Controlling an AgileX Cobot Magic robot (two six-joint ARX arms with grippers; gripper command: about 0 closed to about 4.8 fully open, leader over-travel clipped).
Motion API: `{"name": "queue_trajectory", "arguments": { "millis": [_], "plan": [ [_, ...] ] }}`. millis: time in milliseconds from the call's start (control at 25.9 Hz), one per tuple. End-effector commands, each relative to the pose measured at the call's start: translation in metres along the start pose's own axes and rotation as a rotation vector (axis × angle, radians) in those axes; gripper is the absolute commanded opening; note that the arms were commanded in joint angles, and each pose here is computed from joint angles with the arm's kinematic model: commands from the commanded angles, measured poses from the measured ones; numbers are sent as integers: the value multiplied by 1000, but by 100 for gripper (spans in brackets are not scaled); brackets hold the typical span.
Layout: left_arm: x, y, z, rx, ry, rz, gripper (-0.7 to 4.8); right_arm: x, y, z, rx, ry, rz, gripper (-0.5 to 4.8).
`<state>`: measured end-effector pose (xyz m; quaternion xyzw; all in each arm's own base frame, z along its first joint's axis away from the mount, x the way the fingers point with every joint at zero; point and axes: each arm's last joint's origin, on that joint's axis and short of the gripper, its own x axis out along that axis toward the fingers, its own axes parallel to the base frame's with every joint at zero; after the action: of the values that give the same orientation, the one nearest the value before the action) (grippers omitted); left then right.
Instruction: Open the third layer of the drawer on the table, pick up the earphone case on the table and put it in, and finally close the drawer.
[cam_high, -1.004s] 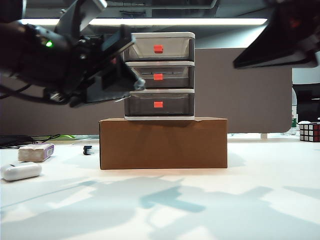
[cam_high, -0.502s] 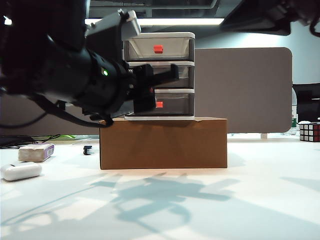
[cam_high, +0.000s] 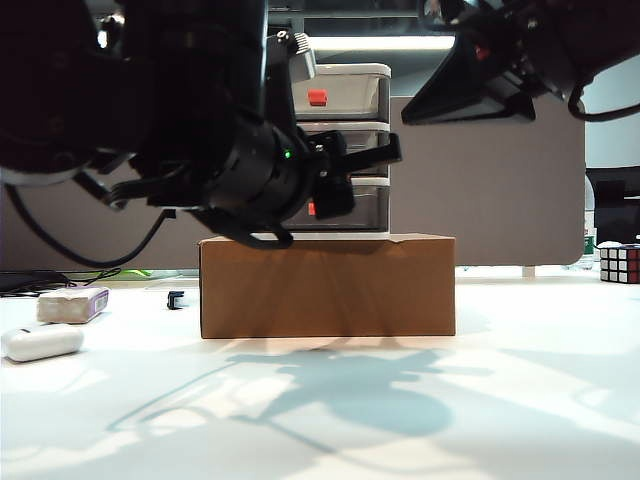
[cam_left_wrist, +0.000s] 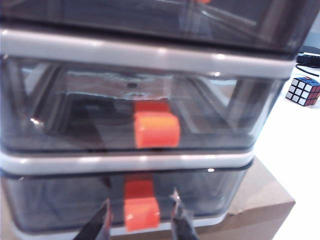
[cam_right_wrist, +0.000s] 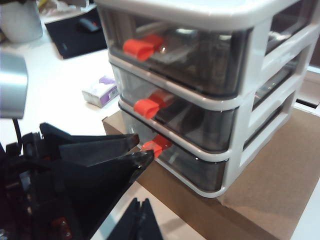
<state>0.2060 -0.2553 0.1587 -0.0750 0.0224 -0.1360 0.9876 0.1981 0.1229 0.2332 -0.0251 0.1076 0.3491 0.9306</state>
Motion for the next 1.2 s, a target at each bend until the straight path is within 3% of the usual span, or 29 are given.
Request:
{"name": "queue_trajectory", "arguments": {
  "millis": [39,1197],
  "plan": [
    [4,-4,3,12,5,8,148,2,0,4,-20,-29,4,-6],
    [20,-7,-1,36,-9,63,148,2,0,5,-30,-42,4,-6]
  ]
}}
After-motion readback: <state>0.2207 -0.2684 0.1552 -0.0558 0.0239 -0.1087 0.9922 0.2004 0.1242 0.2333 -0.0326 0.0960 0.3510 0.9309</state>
